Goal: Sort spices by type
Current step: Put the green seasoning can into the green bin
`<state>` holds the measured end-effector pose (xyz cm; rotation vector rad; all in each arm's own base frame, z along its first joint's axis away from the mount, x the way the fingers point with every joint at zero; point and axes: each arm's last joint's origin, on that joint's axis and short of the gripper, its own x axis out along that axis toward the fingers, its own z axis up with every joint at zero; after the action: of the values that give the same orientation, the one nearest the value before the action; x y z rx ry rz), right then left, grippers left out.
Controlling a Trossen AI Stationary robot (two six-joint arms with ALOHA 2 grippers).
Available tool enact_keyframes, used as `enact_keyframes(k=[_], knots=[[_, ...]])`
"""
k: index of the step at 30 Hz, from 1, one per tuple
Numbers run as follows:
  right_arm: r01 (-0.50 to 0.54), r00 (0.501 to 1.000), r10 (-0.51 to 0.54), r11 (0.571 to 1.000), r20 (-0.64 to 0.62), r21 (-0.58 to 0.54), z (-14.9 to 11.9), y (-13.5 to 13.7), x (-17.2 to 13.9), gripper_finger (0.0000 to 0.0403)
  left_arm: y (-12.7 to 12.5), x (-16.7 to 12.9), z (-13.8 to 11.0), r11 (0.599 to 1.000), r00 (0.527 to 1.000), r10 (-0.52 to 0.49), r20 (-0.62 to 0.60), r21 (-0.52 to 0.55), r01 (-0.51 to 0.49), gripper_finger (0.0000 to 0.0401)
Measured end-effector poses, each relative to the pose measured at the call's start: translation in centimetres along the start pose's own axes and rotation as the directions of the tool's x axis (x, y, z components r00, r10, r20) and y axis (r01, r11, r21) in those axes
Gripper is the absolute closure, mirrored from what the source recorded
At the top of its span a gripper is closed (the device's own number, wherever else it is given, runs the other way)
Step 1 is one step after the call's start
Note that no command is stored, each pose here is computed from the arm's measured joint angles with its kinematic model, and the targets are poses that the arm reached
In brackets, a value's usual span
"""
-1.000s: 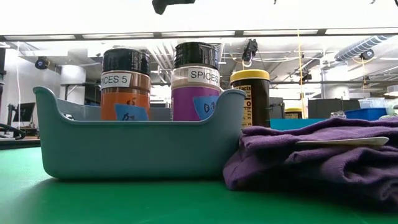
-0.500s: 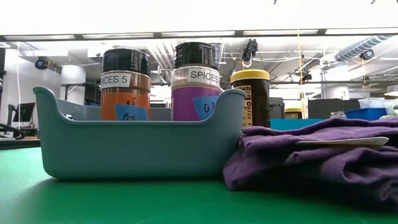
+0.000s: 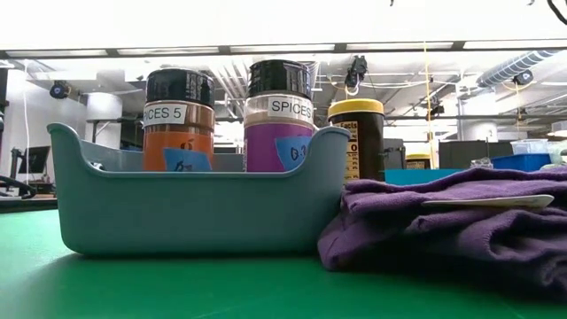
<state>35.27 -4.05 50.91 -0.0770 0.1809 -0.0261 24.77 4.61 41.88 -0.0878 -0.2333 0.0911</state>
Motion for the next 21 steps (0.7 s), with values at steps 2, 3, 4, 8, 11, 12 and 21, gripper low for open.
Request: enact_keyframes(k=[2, 3, 4, 8, 11, 12, 21], knots=[[0.005, 1.000, -0.005, 1.000, 0.004, 0.000, 0.0, -0.2, 0.0, 0.0109, 0.0, 0.1, -0.1, 1.000, 1.000, 0.000, -0.003, 0.000, 0.000, 0.0279], [0.006, 1.000, -0.006, 1.000, 0.005, 0.000, 0.0, -0.2, 0.0, 0.0115, 0.0, 0.1, -0.1, 1.000, 1.000, -0.001, -0.005, 0.001, 0.001, 0.0277], [0.009, 1.000, -0.009, 1.000, 0.006, -0.001, 0.0, -0.3, 0.0, 0.0121, 0.0, 0.1, -0.2, 1.000, 1.000, -0.002, -0.007, 0.001, 0.002, 0.0275], [0.010, 1.000, -0.010, 1.000, -0.002, -0.005, -0.3, -0.4, 0.6, 0.0152, 0.0, 0.4, -0.4, 1.000, 1.000, -0.007, -0.016, 0.001, 0.007, 0.0270], [0.009, 1.000, -0.009, 1.000, -0.013, -0.010, -0.6, -0.4, 1.2, 0.0183, 0.1, 0.6, -0.7, 1.000, 1.000, -0.006, -0.027, 0.000, 0.006, 0.0268], [0.008, 1.000, -0.008, 1.000, -0.017, -0.014, -0.7, -0.4, 1.2, 0.0197, 0.1, 0.6, -0.8, 1.000, 1.000, -0.006, -0.030, -0.001, 0.006, 0.0267], [0.000, 0.997, -0.002, 1.000, -0.082, -0.023, -1.1, -0.3, 0.8, 0.0303, 0.0, -0.3, -0.4, 0.999, 0.998, 0.006, -0.063, -0.035, -0.008, 0.0201]])
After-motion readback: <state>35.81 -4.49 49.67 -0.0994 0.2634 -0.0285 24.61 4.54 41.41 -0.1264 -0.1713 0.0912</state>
